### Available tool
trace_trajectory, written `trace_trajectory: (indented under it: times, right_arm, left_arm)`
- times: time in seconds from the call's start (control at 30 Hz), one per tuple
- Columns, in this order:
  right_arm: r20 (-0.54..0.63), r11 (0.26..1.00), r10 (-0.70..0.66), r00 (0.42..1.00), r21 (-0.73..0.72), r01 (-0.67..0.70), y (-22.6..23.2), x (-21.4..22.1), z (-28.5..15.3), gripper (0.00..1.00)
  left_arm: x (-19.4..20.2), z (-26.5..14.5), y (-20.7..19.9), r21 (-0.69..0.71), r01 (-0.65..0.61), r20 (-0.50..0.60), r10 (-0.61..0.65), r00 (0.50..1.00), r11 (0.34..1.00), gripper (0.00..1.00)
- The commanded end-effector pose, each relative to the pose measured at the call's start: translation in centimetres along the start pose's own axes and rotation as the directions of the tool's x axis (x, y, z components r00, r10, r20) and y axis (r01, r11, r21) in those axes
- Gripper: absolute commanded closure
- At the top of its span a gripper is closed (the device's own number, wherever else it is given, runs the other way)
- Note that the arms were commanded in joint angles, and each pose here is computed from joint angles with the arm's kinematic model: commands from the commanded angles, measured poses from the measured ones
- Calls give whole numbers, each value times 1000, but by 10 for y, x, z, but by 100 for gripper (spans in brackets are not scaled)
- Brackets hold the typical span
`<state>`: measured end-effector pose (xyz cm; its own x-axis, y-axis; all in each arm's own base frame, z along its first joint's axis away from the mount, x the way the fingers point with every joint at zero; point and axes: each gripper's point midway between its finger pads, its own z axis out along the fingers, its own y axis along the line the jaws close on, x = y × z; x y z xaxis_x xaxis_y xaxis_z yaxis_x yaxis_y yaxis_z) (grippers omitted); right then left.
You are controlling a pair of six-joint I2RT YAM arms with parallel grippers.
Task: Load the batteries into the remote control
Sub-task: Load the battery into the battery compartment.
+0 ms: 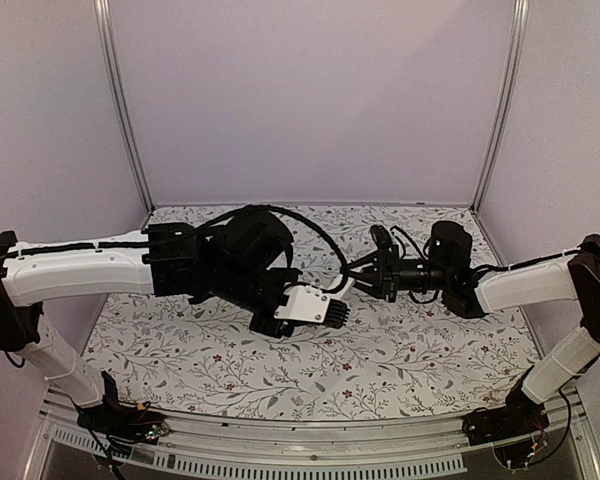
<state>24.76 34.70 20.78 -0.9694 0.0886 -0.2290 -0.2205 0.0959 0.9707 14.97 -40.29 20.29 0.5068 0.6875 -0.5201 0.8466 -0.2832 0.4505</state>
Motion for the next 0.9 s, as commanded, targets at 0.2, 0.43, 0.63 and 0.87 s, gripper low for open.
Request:
trace_trajectory:
  times: [0.2,0.43,0.63,0.87]
  right_arm:
    - [-32,989,-65,997,-136,61,49,6,8,100]
    - [-35,984,-65,997,-170,58,59,5,8,100]
    - [-35,986,-68,997,-157,62,57,6,7,100]
    - [11,998,-62,998,-23,62,19,-7,-5,100]
  left_arm:
    - [13,14,5,-16,20,-34,-20,999,1000,94]
    - [19,22,2,-5,30,-52,-30,998,1000,94]
    - [18,17,1,-2,44,-47,-45,998,999,95]
    - [-19,-25,24,-80,90,90,-83,992,993,81]
